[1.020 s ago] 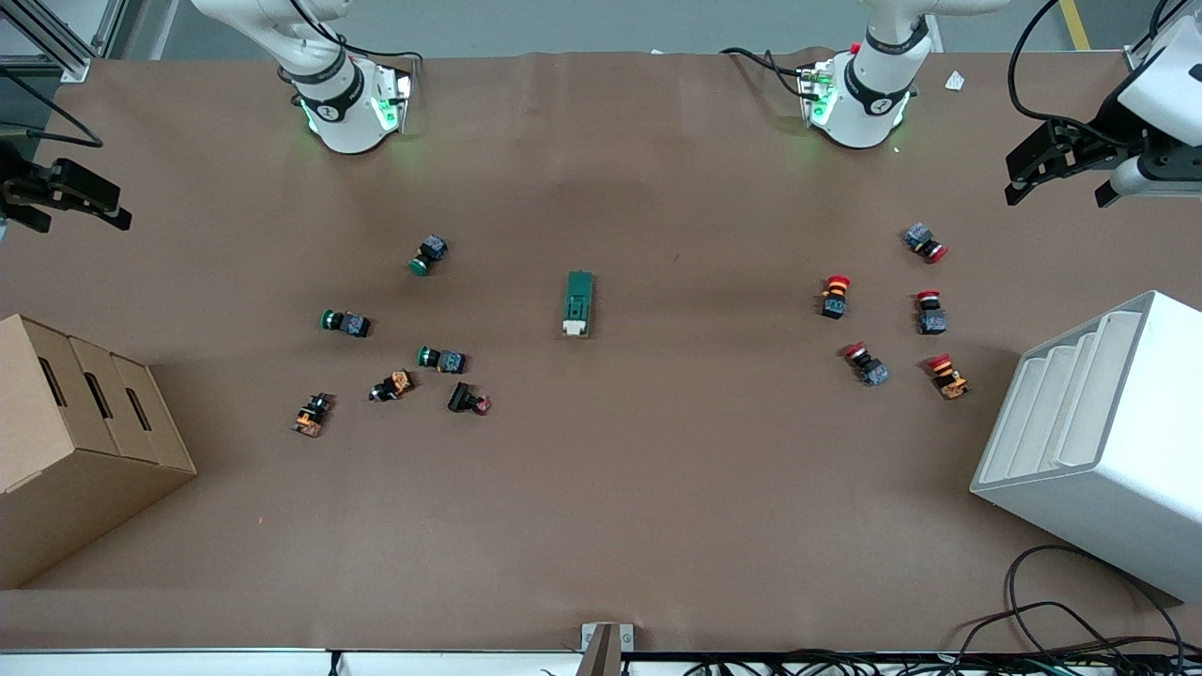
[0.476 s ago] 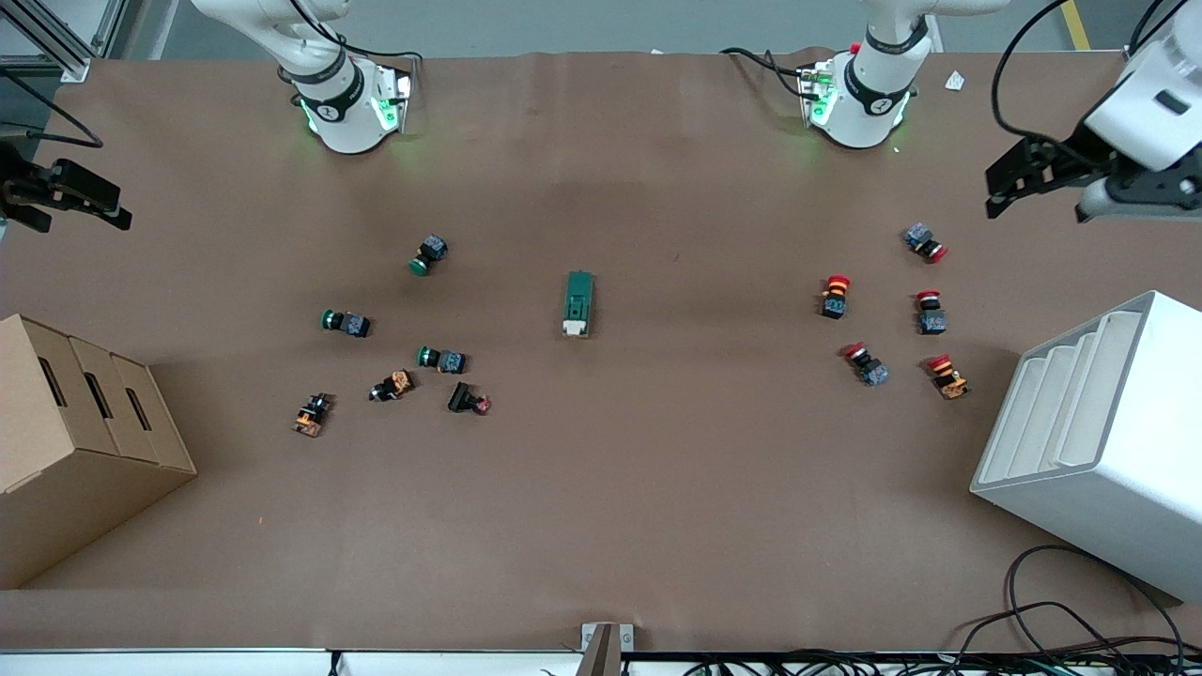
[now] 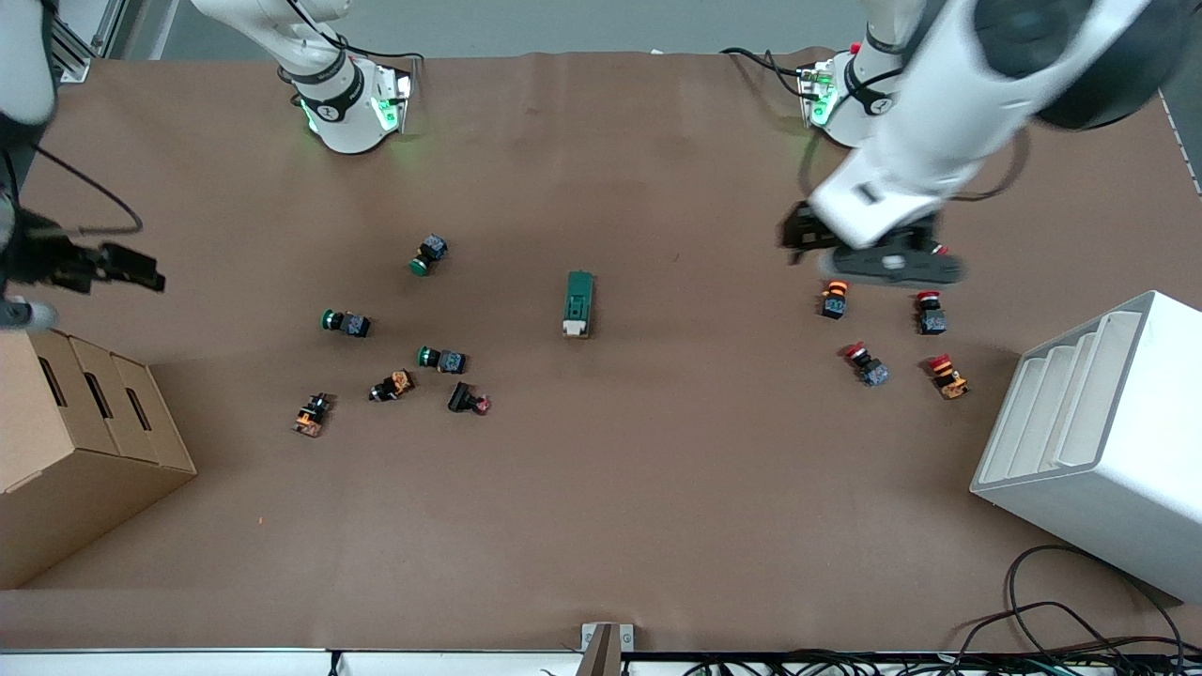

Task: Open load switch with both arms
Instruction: 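Move the left gripper above the green switch while the right gripper approaches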

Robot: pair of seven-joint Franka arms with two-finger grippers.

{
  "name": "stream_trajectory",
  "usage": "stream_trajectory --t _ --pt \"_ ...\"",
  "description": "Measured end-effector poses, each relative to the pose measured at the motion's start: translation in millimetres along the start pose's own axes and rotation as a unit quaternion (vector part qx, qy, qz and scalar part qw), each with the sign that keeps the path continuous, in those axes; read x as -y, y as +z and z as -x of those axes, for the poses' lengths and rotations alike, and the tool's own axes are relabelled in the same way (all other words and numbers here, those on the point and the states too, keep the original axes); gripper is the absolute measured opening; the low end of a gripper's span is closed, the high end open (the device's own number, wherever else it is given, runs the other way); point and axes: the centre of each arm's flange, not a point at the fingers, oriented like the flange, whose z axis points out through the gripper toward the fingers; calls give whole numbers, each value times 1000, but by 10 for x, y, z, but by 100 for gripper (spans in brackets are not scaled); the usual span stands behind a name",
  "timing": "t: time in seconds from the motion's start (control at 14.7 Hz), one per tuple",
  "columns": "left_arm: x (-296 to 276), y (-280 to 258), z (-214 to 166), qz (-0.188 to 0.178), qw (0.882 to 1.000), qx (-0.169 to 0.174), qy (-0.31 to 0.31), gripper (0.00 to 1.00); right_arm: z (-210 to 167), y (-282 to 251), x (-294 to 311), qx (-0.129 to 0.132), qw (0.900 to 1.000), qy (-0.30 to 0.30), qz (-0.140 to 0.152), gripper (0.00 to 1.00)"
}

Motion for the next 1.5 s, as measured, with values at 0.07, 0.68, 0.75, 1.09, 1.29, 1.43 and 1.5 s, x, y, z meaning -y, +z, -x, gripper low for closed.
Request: stream_trajectory --t 0.07,0.68,0.75,1.09,1.29,1.43,1.5 --pt "-262 191 70 5 1000 -4 -19 100 -87 108 43 6 1000 1 0 100" --pt "-1919 1772 1007 -67 989 -70 -113 100 -677 967 1169 -5 976 218 5 100" --pt "-2021 1887 1096 -62 987 -79 -122 100 -715 1063 1241 -4 969 246 5 100" --pt "-2395 2489 1646 -56 973 -152 -162 100 -646 1460 2289 24 909 417 -3 100" --pt "-2578 2910 1932 -49 962 -205 -173 100 -561 1808 2929 45 863 502 -10 100" --pt "-2634 3214 2087 -48 956 -240 -160 100 -498 2118 3288 54 834 549 7 100" --pt "-2649 3351 2149 -46 954 -255 -149 100 -477 2278 3491 55 819 570 17 100"
